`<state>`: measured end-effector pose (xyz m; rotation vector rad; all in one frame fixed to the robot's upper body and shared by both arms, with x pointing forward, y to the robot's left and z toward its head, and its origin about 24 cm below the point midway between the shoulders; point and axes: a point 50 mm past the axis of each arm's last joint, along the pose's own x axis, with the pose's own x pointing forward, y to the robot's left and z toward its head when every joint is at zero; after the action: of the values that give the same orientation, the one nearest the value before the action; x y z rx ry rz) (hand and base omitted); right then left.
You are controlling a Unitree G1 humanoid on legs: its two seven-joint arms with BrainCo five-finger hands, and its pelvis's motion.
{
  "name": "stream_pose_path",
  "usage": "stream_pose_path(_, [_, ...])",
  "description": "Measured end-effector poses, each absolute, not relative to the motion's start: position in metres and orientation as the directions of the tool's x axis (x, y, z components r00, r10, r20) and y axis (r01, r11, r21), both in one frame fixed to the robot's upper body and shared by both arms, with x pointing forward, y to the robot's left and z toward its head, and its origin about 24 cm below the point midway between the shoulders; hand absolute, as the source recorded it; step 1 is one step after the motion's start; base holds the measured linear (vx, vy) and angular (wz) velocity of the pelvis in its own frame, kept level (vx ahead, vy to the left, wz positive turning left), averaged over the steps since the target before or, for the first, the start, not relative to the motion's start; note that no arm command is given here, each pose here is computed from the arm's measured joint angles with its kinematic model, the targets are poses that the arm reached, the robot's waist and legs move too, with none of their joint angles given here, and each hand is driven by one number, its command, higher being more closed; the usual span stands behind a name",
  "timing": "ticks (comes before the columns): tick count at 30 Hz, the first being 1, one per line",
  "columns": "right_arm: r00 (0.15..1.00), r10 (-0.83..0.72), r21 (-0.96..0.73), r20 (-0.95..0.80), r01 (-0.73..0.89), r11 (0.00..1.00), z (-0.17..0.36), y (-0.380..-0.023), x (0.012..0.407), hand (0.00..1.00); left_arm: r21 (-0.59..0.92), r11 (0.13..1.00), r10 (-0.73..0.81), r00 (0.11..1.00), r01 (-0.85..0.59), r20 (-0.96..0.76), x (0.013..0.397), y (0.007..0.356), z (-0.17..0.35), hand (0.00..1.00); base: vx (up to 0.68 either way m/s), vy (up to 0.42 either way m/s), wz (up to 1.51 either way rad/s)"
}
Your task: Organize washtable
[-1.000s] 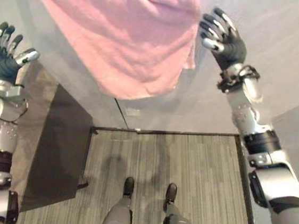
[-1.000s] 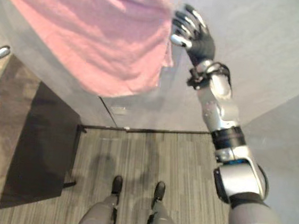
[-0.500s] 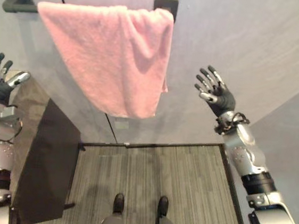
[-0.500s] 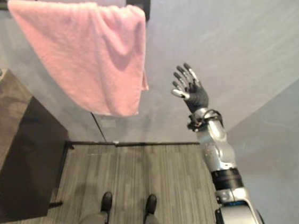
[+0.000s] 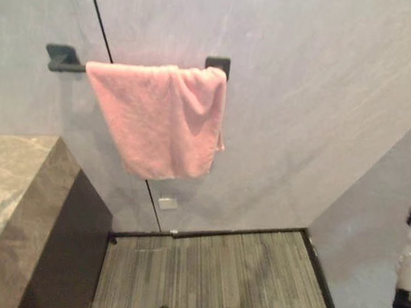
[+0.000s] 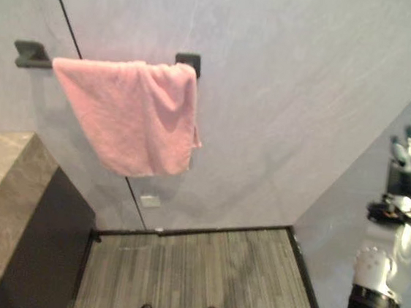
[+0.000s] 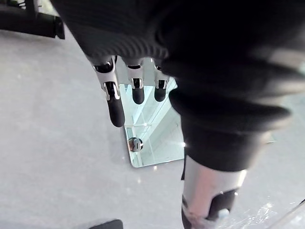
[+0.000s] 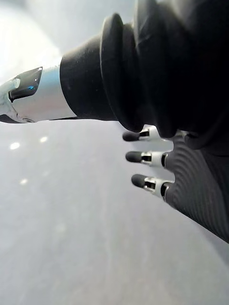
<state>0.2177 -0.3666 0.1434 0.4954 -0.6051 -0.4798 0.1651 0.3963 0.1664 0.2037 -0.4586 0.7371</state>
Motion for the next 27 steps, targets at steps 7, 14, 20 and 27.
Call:
stream_pose_path(7, [0.583,-0.807,0.666,0.097,0.564,0.488,0.061,-0.366,0.163,0.0,0.024,0.808,0.544,0.761,-0.589,0.353,0.158,0.339,0.117,0.0,-0.03,-0.02,0.09])
stream_pose_path(14, [0.493,-0.838,0.535,-0.234,0.785,0.312,-0.013,-0.331,0.134,0.0,-0.125,0.928,0.361,0.93,-0.351,0.064,0.161,0.256,0.044,0.0,0.0,-0.018,-0.08])
stream_pose_path(20, [0.487,-0.752,0.426,-0.444,0.853,0.301,-0.059,-0.291,0.127,0.0,-0.224,0.875,0.36,0.886,-0.429,-0.292,0.138,0.226,-0.035,0.0,0.05,-0.012,-0.12])
stream_pose_path(27, [0.381,-0.574,0.25,-0.725,0.922,0.296,-0.123,-0.246,0.1,0.0,-0.139,0.784,0.386,0.651,-0.605,-0.653,0.101,0.217,-0.115,0.0,0.07,0.006,0.03])
